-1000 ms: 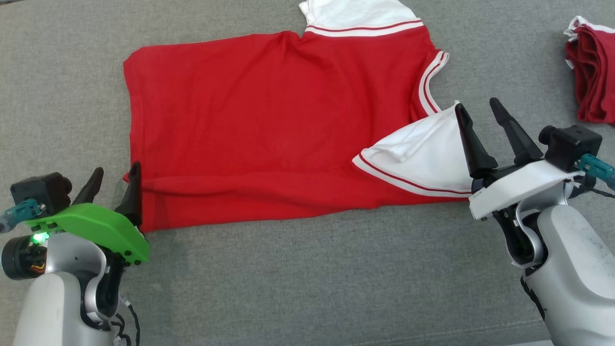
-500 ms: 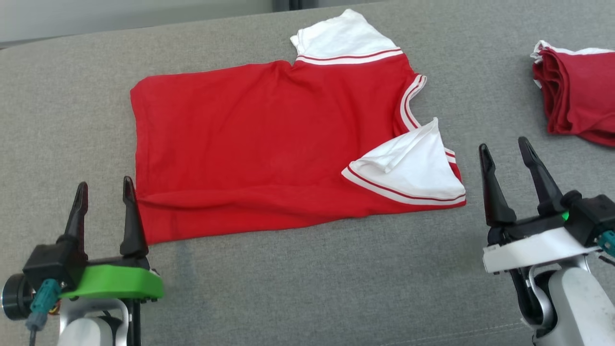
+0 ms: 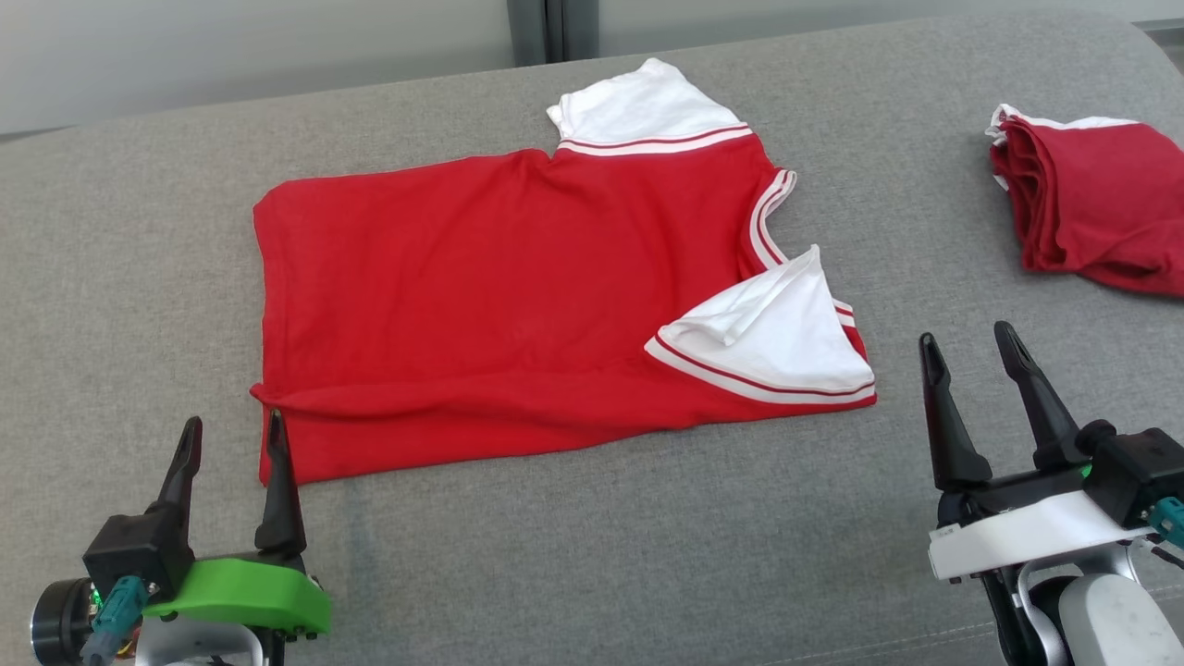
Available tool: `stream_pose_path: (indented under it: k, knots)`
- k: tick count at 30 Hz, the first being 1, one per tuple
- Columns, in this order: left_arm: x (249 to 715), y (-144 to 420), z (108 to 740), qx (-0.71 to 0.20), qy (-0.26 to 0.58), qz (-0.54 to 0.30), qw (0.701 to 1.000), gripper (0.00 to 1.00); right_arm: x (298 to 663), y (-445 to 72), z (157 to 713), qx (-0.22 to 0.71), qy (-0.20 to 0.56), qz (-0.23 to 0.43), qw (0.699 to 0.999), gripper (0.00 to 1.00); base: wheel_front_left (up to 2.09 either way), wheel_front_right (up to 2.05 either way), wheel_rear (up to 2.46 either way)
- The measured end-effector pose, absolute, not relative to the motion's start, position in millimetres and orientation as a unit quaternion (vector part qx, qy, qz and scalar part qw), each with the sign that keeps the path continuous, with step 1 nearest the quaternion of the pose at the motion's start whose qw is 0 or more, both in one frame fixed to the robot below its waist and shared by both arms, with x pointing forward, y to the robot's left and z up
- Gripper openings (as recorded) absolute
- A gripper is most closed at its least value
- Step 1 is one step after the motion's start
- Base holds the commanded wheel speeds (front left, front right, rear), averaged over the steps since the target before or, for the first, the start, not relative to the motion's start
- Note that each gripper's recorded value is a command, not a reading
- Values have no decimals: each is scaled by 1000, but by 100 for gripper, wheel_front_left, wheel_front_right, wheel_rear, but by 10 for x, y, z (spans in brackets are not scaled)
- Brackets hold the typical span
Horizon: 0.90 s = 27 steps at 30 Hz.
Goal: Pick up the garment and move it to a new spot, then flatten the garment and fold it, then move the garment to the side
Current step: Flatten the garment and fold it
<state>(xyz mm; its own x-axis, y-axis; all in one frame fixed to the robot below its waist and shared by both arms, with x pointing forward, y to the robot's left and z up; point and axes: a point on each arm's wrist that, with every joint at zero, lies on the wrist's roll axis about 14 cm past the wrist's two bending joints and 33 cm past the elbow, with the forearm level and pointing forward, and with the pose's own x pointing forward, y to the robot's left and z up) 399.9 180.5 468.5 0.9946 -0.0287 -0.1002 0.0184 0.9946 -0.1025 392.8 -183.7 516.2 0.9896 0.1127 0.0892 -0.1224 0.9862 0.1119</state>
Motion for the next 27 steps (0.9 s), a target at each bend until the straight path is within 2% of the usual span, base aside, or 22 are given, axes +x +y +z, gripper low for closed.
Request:
stream_pose_path:
  k: [8,21,22,23,24,25,27]
  knots:
    - [3985,1773,4154,-76,140,-18,987,100,3964,-1787,4647,61,46,67,995,100,0,0,0]
    - [4081,1783,3460,-147,262,-10,954,100,4269,-1658,3845,88,159,74,981,100,0,0,0]
    - [4092,1781,3451,-151,264,-11,953,77,4277,-1654,3808,91,165,73,979,100,0,0,0]
    - [4094,1779,3429,-149,269,-15,952,37,4288,-1639,3765,93,172,75,978,74,0,0,0]
    - [4096,1775,3413,-154,273,-18,949,0,4305,-1629,3744,97,175,75,977,40,0,0,0]
    - [4100,1772,3409,-155,274,-20,949,0,4324,-1621,3739,99,175,76,977,0,0,0,0]
    - [4102,1805,3409,-154,274,-20,949,0,4349,-1614,3735,110,174,75,976,0,0,0,0]
